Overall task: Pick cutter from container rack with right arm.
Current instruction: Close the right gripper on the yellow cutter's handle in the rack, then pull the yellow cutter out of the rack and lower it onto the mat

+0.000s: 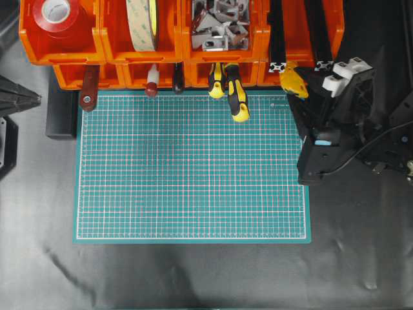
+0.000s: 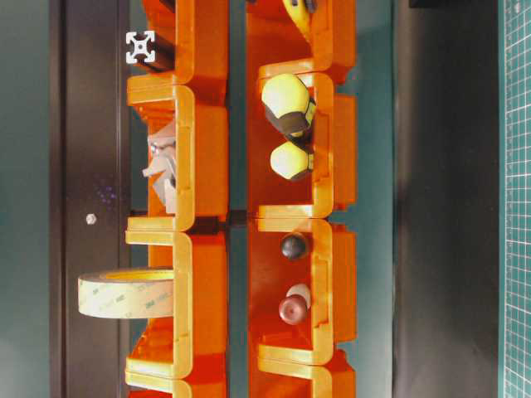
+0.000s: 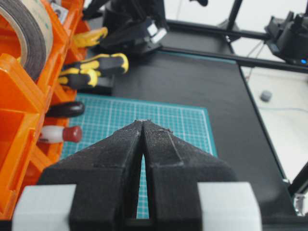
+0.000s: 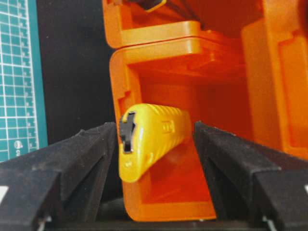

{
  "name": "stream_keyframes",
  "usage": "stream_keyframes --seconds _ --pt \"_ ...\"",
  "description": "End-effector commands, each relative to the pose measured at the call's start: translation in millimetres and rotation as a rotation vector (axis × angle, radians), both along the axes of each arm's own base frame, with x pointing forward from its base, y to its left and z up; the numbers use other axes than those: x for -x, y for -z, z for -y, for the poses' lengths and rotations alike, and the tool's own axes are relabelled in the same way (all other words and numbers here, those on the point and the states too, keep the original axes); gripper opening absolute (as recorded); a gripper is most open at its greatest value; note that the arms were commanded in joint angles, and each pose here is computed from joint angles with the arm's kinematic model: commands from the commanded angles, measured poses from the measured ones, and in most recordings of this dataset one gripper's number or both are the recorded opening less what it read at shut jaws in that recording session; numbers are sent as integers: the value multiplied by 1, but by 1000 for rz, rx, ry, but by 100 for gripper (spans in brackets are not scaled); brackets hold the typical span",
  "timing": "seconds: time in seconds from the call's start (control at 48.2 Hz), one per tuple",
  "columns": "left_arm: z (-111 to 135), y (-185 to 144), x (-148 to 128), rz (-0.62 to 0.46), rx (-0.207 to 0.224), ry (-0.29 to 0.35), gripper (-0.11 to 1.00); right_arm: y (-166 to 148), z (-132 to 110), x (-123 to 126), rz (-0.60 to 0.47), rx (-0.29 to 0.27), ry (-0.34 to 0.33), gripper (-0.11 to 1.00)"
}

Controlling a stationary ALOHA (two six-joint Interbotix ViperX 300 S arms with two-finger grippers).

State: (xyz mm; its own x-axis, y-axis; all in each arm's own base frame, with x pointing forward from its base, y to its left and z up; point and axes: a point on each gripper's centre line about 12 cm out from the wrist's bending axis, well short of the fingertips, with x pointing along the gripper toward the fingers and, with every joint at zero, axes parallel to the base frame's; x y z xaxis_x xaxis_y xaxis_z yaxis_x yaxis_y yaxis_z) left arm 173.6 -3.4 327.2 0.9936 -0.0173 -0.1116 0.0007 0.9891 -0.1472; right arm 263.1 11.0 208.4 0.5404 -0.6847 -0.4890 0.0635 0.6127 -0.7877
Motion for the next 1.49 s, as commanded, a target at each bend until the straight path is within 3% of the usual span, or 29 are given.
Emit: stream_keyframes --seconds 0.0,0.228,0.311,0.477,0.685,0.893,1.349,1.474 --pt "0 -11 0 29 1 1 0 -1 0 -5 12 -15 -10 63" --pt "0 -10 -1 25 2 0 0 2 1 -7 0 -10 -6 61" --pt "0 -11 -1 28 2 1 0 2 -1 -7 0 -10 -10 55" --pt "0 -10 -1 24 8 1 0 2 -4 -7 1 -9 -16 30" --pt "0 -11 -1 27 42 -3 0 -5 -8 -3 14 13 2 30" --pt "0 -11 0 28 43 -3 0 -18 -18 -2 47 16 -12 29" --pt "0 -16 6 55 43 -4 0 -81 -56 -4 202 -20 -36 28" --pt "0 -15 7 45 44 -5 0 -95 -76 -6 227 -43 -74 28"
